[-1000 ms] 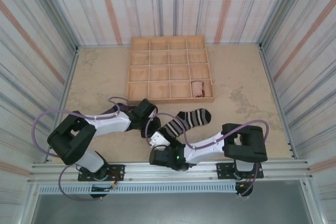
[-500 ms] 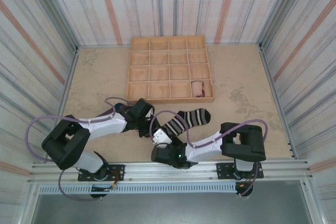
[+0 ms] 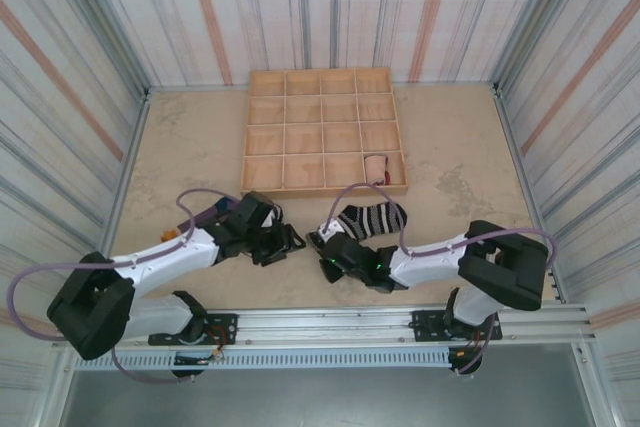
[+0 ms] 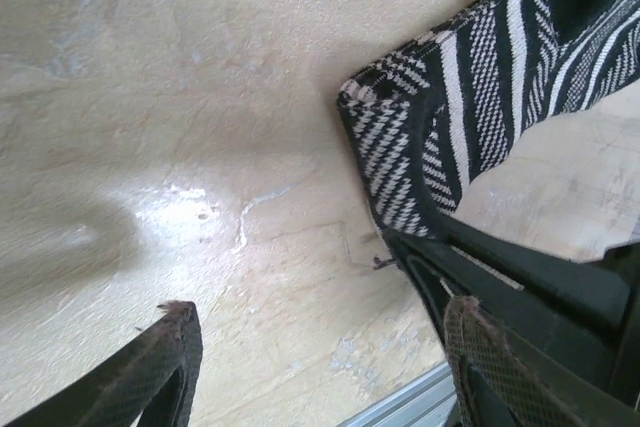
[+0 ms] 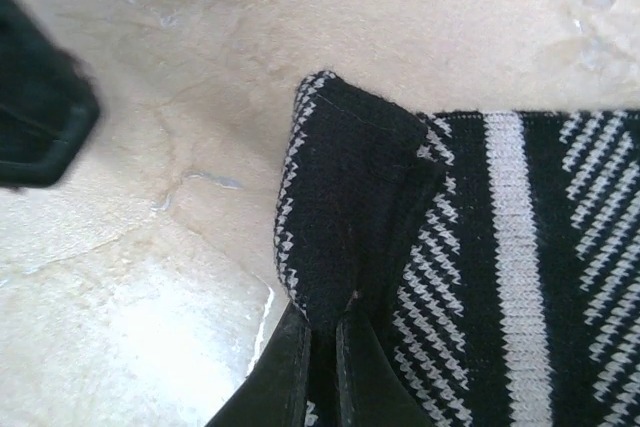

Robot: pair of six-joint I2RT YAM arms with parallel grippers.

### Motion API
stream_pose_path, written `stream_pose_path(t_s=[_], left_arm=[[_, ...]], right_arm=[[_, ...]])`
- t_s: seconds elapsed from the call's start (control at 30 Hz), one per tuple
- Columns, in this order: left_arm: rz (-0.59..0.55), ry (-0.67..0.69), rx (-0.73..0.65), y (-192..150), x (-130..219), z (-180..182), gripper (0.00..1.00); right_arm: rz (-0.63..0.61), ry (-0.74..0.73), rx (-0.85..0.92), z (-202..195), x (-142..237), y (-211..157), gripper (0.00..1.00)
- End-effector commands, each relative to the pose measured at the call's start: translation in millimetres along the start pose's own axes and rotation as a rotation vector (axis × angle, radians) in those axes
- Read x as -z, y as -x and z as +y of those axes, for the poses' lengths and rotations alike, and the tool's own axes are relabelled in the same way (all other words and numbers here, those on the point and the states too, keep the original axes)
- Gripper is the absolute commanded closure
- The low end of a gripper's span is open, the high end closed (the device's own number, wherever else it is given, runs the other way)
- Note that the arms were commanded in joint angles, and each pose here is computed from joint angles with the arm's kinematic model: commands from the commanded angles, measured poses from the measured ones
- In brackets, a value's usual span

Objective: Roll the socks

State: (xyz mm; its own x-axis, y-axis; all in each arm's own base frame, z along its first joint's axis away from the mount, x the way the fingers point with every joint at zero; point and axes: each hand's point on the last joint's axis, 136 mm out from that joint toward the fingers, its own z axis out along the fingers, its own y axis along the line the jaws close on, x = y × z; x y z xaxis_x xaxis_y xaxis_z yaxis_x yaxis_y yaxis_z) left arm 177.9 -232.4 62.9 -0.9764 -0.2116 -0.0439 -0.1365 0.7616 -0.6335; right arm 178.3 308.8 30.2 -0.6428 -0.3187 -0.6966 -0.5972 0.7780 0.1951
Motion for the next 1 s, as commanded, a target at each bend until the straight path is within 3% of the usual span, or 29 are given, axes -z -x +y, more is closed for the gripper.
stream_pose_path(t_s=[0.0, 0.3, 0.67, 0.97], left_arm=[[-0.048, -0.014, -0.01, 5, 6, 1, 0.34], [-0.068, -0.056, -0.019, 12, 1, -8, 0.36], [-0.076, -0.029, -0.094, 19, -15, -27, 0.41], [-0.066, -0.029, -0.126, 22, -32, -42, 0.44]], right_arm=[[0.1, 0.164, -0.144, 3, 7, -23, 1.0], [0.059, 0.38, -0.459, -16, 23, -1, 1.0], [0.109, 0.368, -0.765, -61, 14, -19, 1.0], [0.119, 0.312, -0.9, -89, 15, -35, 1.0]])
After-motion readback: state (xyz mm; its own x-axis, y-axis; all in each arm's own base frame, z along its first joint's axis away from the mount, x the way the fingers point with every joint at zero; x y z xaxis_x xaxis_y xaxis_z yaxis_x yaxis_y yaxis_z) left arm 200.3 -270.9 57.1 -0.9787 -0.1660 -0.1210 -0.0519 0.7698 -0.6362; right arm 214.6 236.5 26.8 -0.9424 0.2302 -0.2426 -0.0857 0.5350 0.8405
